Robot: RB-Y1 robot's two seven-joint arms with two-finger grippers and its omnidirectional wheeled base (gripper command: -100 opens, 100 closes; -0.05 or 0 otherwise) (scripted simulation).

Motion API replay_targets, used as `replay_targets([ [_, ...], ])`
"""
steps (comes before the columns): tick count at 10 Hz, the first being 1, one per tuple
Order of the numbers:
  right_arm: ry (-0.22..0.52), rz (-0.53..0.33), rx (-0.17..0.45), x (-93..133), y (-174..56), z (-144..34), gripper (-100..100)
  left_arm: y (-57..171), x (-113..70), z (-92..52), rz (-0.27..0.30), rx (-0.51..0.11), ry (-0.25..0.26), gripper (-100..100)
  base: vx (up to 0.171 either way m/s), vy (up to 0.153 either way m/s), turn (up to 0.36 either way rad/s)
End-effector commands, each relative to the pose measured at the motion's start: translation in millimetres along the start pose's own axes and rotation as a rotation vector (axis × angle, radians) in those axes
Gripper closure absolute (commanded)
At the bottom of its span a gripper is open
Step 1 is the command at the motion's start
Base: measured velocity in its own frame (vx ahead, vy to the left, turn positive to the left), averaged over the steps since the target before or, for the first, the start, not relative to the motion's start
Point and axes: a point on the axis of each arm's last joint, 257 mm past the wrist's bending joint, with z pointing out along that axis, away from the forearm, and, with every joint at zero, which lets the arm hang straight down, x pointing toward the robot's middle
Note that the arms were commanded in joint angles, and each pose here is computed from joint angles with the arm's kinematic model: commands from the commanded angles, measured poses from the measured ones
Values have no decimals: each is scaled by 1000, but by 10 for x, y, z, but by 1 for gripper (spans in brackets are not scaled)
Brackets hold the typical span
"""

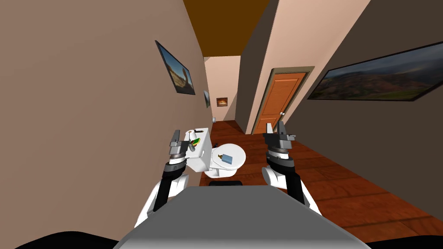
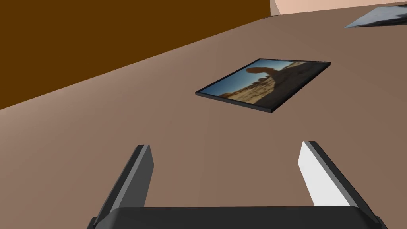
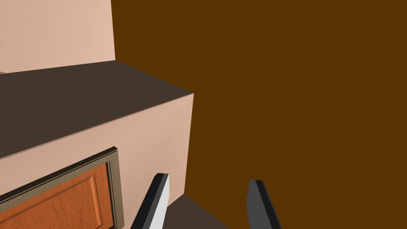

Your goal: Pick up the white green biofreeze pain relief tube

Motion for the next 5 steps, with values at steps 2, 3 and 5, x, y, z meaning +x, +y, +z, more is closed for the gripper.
replay_targets([
  [2,0,0,0,0,0,0,0,110,77,-37,59,-25,60,-100,-23,52,-7],
  [3,0,0,0,0,0,0,0,222,137,-82,112,-50,108,-100,-32,63,-16],
  [5,0,0,0,0,0,0,0,360,190,-144,173,-79,161,-100,-40,64,-16],
])
